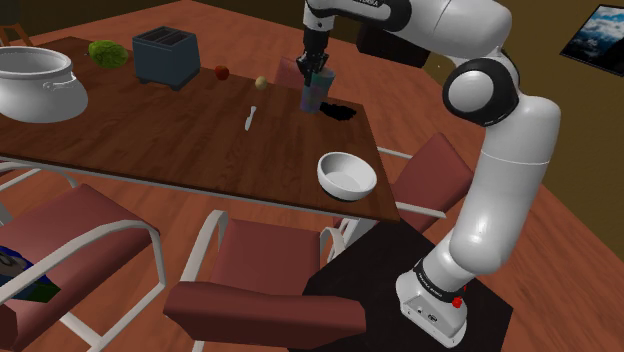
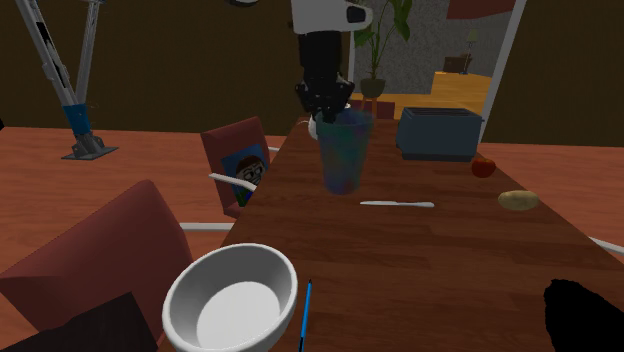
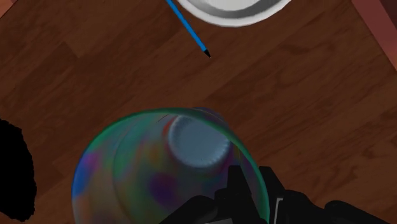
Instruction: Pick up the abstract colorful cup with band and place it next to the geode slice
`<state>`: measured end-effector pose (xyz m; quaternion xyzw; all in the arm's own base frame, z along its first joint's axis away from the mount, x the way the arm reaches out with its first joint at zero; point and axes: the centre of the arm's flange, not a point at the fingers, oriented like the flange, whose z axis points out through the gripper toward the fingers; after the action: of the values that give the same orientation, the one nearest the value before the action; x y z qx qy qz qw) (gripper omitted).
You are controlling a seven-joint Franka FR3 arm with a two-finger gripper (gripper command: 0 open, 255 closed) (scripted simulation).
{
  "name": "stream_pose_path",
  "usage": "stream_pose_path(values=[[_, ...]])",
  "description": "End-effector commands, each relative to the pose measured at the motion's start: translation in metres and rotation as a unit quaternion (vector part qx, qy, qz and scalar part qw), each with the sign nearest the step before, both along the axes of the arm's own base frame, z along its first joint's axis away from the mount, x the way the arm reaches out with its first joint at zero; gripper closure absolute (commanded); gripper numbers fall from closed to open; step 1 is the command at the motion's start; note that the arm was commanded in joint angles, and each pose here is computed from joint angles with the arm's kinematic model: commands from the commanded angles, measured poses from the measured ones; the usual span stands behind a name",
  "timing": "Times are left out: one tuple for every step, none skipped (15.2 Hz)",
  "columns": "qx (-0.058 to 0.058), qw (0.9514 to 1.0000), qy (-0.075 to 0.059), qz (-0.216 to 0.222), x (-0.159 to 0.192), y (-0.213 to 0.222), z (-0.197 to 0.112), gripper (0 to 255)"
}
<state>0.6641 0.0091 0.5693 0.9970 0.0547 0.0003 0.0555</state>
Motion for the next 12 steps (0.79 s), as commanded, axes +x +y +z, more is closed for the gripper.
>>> stream_pose_path(values=[[0.000, 1.0000, -0.001, 0.000, 0.000, -0.027, -0.005, 255], [0.000, 1.0000, -0.001, 0.000, 0.000, -0.039, -0.008, 255], [0.000, 1.0000, -0.001, 0.000, 0.001, -0.052, -0.012, 255], [0.000, 1.0000, -0.001, 0.000, 0.001, -0.065, -0.015, 255], [0.000, 1.0000, -0.001, 0.000, 0.002, -0.078, -0.018, 255], [0.000, 1.0000, -0.001, 0.000, 0.002, -0.090, -0.021, 255], [0.000, 1.0000, -0.001, 0.000, 0.003, -0.103, -0.025, 255], [0.000, 1.0000, -0.001, 0.000, 0.003, -0.116, -0.028, 255], [0.000, 1.0000, -0.001, 0.000, 0.004, -0.129, -0.031, 255], [0.000, 1.0000, -0.001, 0.000, 0.004, -0.142, -0.035, 255], [0.000, 1.0000, -0.001, 0.000, 0.005, -0.154, -0.038, 255], [0.000, 1.0000, -0.001, 0.000, 0.005, -0.167, -0.041, 255]])
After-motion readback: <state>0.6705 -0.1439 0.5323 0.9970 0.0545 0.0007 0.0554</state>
